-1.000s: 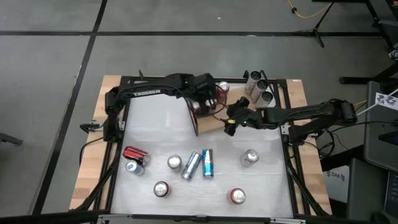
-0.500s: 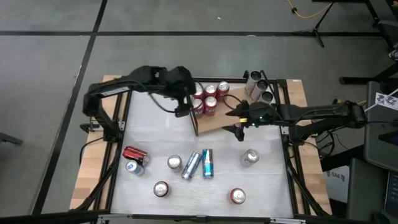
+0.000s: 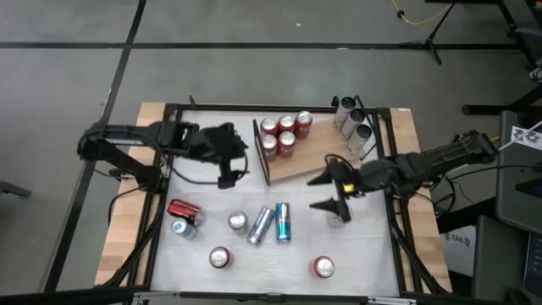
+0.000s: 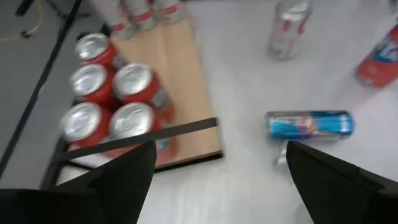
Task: Place canned beverage on shelf
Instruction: Put the right white soda can on the shelf
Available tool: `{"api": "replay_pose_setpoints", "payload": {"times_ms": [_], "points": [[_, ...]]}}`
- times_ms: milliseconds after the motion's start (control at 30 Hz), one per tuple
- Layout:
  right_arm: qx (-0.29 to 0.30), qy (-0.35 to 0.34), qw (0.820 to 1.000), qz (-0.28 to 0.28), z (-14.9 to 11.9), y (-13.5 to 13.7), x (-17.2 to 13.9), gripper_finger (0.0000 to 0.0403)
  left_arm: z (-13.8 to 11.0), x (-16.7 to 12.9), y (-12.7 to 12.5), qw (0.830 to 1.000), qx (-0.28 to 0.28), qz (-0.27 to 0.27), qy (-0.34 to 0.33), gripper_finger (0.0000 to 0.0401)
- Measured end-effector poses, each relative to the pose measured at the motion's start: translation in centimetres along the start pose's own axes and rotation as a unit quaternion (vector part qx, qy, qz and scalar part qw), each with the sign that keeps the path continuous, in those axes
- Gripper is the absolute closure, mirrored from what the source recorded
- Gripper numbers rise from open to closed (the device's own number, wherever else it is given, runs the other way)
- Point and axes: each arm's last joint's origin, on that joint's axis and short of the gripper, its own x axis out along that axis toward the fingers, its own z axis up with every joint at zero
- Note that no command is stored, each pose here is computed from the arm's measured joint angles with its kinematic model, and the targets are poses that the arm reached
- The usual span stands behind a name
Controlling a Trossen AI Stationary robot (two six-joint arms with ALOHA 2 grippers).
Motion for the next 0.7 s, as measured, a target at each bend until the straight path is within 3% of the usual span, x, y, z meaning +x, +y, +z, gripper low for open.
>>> {"api": "replay_pose_setpoints", "payload": {"times_ms": [267,700], "points": [[-0.002,0.027,0.994,0.103,-1.5,5.4,-1.4,0.0062,-2.4,1.9,-3.0,0.999,0.016,-0.040,-0.013,0.0051],[-0.116,0.128,0.974,0.146,-6.8,10.2,-1.2,0.0062,-2.8,2.7,-5.7,0.996,-0.009,-0.072,-0.045,0.0051]]}}
